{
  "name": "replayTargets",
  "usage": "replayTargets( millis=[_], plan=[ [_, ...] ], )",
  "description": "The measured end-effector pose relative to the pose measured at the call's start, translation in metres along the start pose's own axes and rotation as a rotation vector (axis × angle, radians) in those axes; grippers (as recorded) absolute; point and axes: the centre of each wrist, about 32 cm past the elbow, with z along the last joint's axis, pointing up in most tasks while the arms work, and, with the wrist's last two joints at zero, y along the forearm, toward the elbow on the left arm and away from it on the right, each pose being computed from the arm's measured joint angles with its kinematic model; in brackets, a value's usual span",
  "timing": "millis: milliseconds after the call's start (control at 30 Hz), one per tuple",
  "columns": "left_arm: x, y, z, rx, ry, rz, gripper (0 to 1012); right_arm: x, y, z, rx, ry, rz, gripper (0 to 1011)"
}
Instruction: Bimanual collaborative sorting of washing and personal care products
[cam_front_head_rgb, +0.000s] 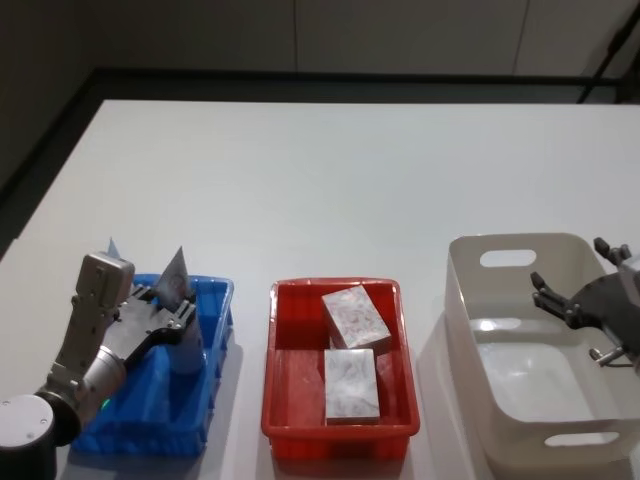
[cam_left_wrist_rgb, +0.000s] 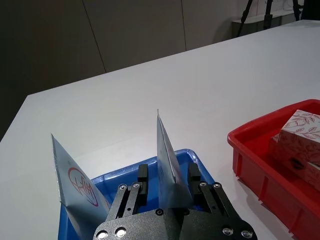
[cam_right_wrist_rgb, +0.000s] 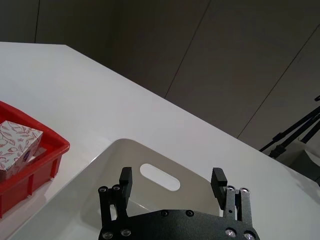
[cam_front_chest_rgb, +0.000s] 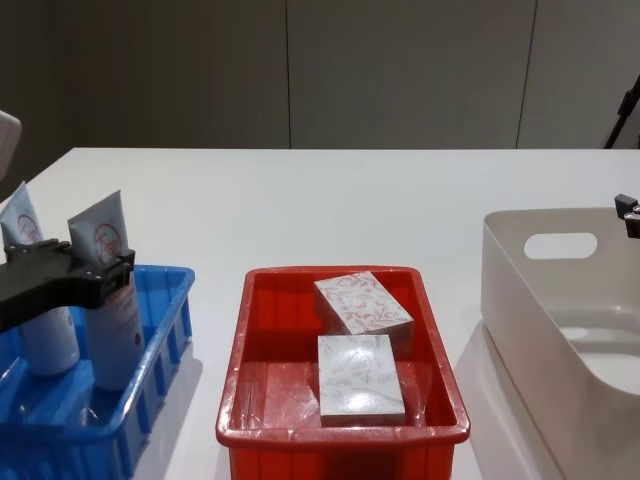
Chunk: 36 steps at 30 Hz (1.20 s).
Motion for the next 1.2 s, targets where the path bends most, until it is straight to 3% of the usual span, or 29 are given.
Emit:
replayTargets(
  millis=[267,900,1200],
  plan=[
    [0.0000,0.0001,0.0001,0.000,0.000,0.000,264,0.0000,0.0000,0.0000,0.000,0.000,0.000,1001],
    [0.0001,0.0003,0.0001,0.000,0.001,-0.001,205,0.0000,0.0000,0.0000,0.000,0.000,0.000,1001],
    [-0.0003,0.0053,0.0012,-0.012,0.002,-0.045,205,0.0000,0.0000,0.0000,0.000,0.000,0.000,1001]
  ],
)
